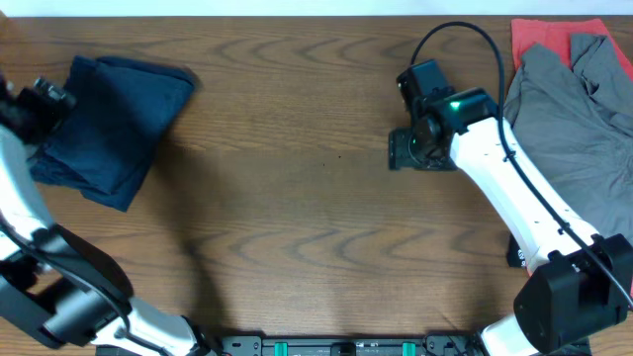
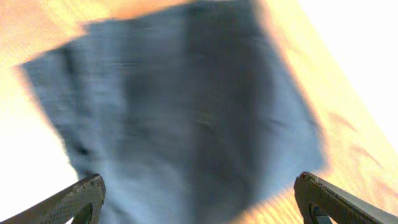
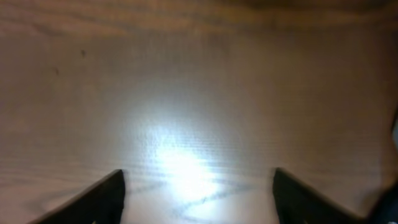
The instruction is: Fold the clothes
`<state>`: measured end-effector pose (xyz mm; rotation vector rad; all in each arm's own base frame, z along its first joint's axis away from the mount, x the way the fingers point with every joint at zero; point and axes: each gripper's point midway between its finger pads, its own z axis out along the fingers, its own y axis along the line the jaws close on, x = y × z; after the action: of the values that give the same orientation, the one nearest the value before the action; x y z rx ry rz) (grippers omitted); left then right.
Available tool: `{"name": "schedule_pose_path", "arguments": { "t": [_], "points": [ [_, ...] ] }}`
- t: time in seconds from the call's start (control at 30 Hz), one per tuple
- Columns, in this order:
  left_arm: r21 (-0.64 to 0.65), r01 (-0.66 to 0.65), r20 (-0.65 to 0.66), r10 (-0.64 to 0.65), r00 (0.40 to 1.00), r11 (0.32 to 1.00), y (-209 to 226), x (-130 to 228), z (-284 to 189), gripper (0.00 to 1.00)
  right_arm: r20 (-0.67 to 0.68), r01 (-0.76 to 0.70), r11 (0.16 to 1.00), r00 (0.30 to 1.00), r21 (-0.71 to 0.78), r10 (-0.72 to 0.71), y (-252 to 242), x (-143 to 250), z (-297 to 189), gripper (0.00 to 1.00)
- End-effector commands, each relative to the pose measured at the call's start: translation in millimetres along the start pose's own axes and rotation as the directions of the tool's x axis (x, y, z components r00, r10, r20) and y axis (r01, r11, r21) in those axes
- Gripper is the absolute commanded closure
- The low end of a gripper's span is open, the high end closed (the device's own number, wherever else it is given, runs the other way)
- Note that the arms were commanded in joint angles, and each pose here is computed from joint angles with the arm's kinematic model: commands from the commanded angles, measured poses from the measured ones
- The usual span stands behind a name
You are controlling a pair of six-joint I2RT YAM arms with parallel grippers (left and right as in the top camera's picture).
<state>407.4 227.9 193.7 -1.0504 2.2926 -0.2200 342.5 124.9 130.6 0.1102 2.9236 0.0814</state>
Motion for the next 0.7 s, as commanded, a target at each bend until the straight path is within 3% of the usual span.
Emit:
{"name": "schedule_pose_path", "arguments": {
  "t": [0.0, 0.2, 0.3, 0.53, 0.67],
  "points": [
    [0.151, -0.194, -0.067, 0.206, 0.976, 0.969, -73.5, 40.0, -0.5, 0.02, 0.047, -0.165, 0.985, 0.985, -0.045, 0.167, -6.2, -17.2, -10.4, 0.01],
    [0.245, -0.429, -0.194, 0.477, 0.857, 0.870, -158.3, 136.1, 10.3, 0.02, 0.044, -0.281, 0.948, 0.956, -0.150, 0.291, -23.3, -39.0, -12.1, 0.01],
    [0.306, -0.561, -0.256, 0.634, 0.730, 0.769, -183.9, 193.9, 4.4, 0.02, 0.033, -0.332, 0.929, 0.939, -0.163, 0.342, -49.8, -45.7, -12.7, 0.01],
    [0.187, -0.727, -0.508, 0.699, 0.504, 0.660, -145.1, 268.6, -25.7, 0.02, -0.102, -0.416, 0.899, 0.909, -0.137, 0.405, -101.2, -19.7, -14.5, 0.01],
    [0.165, -0.726, -0.620, 0.643, 0.450, 0.667, -119.4, 280.7, -45.2, 0.02, -0.195, -0.407, 0.910, 0.902, -0.086, 0.385, -115.8, 7.5, -17.4, 0.01]
  ]
}}
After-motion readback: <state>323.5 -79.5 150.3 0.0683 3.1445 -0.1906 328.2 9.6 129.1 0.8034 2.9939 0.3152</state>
